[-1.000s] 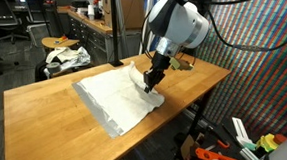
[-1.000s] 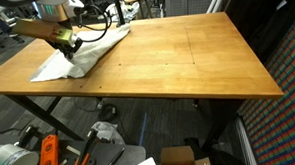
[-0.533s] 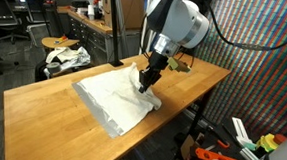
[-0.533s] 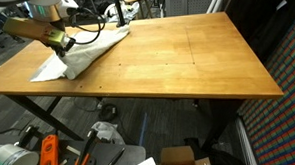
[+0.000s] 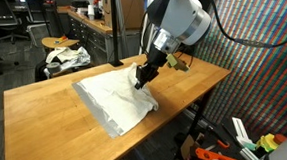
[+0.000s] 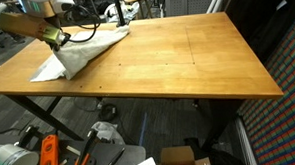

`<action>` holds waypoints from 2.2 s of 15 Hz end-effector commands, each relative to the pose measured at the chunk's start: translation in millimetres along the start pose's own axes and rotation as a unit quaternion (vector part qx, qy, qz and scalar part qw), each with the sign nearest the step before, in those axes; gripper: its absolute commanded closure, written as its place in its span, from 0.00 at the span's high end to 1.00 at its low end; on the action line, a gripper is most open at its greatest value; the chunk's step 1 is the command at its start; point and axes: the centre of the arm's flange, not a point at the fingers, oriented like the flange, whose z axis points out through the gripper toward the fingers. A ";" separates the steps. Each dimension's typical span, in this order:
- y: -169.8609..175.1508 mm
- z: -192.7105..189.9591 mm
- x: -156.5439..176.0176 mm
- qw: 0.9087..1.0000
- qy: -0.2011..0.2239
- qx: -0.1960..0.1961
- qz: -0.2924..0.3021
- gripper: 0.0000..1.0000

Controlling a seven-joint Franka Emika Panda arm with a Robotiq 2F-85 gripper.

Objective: Fold the towel in half

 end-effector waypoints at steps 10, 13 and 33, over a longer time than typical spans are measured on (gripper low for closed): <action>-38.5 -30.7 -25.6 0.997 0.049 0.014 -0.050 0.41; -33.7 -28.3 -17.2 0.999 -0.001 0.009 -0.040 0.62; 55.1 50.4 25.0 0.980 -0.179 0.045 0.079 1.00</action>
